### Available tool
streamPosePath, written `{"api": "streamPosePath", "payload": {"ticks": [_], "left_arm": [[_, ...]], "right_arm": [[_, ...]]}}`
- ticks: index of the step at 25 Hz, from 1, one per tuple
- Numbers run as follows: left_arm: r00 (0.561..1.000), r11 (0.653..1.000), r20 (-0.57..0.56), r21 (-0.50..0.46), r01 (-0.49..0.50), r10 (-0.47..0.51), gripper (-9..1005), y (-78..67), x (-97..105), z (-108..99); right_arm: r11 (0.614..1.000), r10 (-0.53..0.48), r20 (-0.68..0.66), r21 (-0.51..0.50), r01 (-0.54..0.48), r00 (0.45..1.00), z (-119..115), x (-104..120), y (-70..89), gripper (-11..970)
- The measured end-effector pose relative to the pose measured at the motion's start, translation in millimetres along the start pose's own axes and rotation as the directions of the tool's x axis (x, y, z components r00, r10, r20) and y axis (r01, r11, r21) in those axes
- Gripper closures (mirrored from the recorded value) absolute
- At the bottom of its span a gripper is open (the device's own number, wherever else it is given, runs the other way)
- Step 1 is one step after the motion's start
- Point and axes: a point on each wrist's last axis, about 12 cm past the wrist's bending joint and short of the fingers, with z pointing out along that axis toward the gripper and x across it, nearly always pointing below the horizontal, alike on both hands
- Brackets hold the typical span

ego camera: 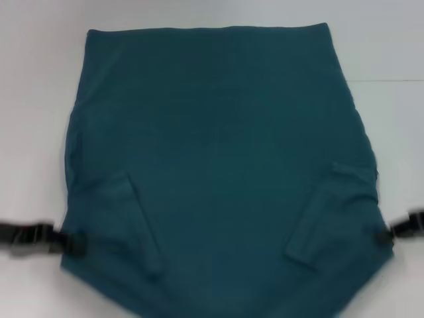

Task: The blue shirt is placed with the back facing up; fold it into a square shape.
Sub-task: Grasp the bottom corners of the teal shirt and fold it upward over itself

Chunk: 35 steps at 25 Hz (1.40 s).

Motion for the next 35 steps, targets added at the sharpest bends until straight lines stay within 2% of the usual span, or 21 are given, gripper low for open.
{"api": "streamPosePath", "payload": {"ticks": [6,11,14,18,24,28,35], "left_arm": [[0.987,0.991,0.149,-0.117,0.071,-0.053,970,-7.6,-60,11],[0.961,0.972,0.276,-0.215,0.099,-0.037,970,-15.0,-100,25],[0.939,0.961,0.344,-0.253,0.113,-0.019,970,-16.0,-113,41],[0.916,0.944,0.401,-0.31,0.118,0.017,970,-16.3,-122,59],[0.887,0.922,0.458,-0.366,0.125,0.061,970,-15.9,-126,73],[0.872,0.914,0.484,-0.384,0.134,0.075,970,-14.9,-129,74],[0.855,0.909,0.509,-0.396,0.132,0.097,969,-17.9,-137,71]], "right_arm": [[0.999,0.009,0.21,-0.041,0.0,0.978,5,-36,13.2,942],[0.998,0.004,0.353,0.053,-0.024,0.936,17,-65,13.8,942],[0.994,-0.014,0.42,0.104,-0.033,0.908,27,-79,15.8,943],[0.984,-0.043,0.489,0.172,-0.048,0.871,36,-94,17.2,943],[0.959,-0.109,0.523,0.28,-0.049,0.845,52,-109,20.7,943],[0.941,-0.14,0.542,0.334,-0.059,0.828,61,-113,21.8,942],[0.935,-0.18,0.562,0.354,-0.038,0.807,62,-129,33.4,942]]}}
